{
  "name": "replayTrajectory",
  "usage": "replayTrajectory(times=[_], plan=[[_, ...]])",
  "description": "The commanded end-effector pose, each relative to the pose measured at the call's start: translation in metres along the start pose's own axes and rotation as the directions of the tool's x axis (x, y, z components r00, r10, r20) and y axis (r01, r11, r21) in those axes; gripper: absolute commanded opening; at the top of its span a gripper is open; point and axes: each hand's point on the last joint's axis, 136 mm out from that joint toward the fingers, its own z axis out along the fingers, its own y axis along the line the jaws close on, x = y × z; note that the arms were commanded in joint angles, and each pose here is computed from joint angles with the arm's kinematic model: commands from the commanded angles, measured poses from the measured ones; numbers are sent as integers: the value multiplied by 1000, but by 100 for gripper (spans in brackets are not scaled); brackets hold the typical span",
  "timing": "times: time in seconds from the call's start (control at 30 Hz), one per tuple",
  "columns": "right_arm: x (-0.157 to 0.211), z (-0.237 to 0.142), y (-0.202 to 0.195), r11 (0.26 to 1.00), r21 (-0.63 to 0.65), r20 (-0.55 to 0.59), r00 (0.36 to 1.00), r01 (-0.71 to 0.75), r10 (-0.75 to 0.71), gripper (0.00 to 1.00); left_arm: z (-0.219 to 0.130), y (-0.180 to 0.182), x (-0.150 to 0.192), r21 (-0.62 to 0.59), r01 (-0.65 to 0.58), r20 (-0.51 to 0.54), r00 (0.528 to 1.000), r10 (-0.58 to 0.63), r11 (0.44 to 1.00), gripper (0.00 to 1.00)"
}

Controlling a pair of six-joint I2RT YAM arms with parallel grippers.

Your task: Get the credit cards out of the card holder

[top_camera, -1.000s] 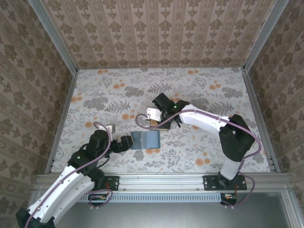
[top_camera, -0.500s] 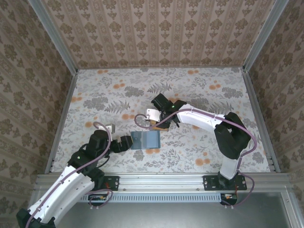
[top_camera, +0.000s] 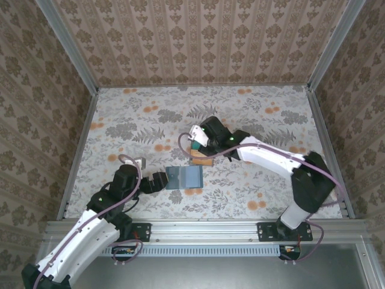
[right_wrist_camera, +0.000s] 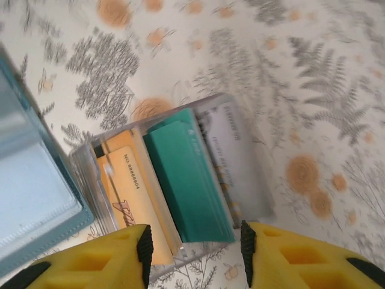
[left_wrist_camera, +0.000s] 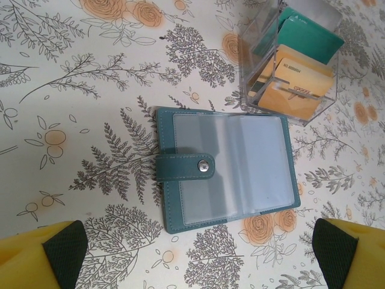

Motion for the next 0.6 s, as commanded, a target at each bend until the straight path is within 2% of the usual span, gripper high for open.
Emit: replayTrajectory(times=[0.0, 0.07, 0.17, 0.3, 0.37, 0.43, 0.57], plan=[[-15, -37, -30, 954, 92, 188, 946, -286, 265, 47, 4, 2, -3, -5, -5, 13, 1000, 6, 1000, 100], [-4, -54, -39, 893, 82, 271, 872, -443, 408, 48, 7, 3, -5, -17, 0, 16, 1000, 1, 1000, 100], [19, -70, -38, 830, 61, 353, 790, -554, 501, 50, 11, 6, -8, -39, 13, 23, 1000, -12, 999, 100], [58, -84, -44, 740, 101, 441, 697, -665, 566, 77, 14, 9, -17, -73, 50, 47, 998, -46, 996, 100], [75, -87, -46, 716, 125, 459, 680, -687, 572, 81, 15, 11, -25, -104, 79, 68, 995, -72, 991, 100], [94, -91, -55, 664, 189, 471, 660, -724, 586, 94, 15, 18, -35, -166, 127, 99, 989, -112, 978, 100], [124, -99, -75, 557, 293, 515, 619, -777, 592, 99, 15, 25, -65, -273, 138, 181, 979, -90, 952, 100]])
